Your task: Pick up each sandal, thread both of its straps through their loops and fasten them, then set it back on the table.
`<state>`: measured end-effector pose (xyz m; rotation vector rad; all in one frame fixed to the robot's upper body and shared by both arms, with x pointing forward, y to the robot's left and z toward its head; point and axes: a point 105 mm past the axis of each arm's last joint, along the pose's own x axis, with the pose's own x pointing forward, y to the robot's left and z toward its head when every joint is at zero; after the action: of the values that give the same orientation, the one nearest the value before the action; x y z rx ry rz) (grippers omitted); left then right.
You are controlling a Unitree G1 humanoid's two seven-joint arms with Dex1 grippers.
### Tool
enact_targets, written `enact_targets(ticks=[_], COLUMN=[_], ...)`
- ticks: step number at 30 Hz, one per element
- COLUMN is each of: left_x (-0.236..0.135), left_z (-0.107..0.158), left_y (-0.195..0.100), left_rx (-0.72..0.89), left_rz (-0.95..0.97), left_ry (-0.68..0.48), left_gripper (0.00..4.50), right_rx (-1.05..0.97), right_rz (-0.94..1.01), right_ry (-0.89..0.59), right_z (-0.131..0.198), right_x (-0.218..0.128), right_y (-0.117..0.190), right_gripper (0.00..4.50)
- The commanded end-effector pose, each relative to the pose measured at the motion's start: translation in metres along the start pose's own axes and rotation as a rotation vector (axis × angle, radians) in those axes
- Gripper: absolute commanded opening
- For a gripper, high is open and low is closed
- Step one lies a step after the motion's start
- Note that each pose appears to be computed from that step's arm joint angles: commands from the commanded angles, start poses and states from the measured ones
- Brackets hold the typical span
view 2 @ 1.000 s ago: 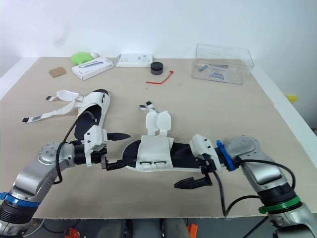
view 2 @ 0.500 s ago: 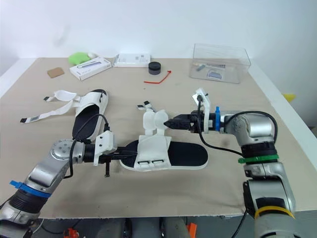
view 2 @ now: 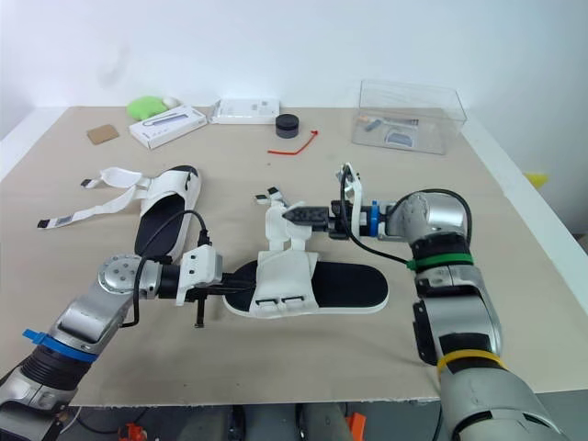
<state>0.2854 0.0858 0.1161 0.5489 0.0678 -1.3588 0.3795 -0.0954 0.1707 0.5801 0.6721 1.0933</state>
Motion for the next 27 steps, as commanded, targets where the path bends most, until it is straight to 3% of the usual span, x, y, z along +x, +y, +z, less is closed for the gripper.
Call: enact_targets(ticks=[1,12,27], left_x=[-0.002,0.001,0.004], left_z=[0.002,0.0,0.001], left_y=[-0.002,-0.003,-0.006], left_rx=[0.023,0.025,0.018], left_rz=[0.004,0.007,0.01], left_ry=[-0.002,-0.003,-0.009], left_gripper=[0.02,0.02,0.02], right_rx=[0.054,0.056,0.045], right_rz=[0.012,0.007,0.119], right_ry=[-0.138,-0.192,-0.098], right_z=[0.03,0.047,0.046], right_x=[0.006,0.015,0.017], right_y=[0.004,0.008,0.031], right_gripper=[4.5,4.5,4.5])
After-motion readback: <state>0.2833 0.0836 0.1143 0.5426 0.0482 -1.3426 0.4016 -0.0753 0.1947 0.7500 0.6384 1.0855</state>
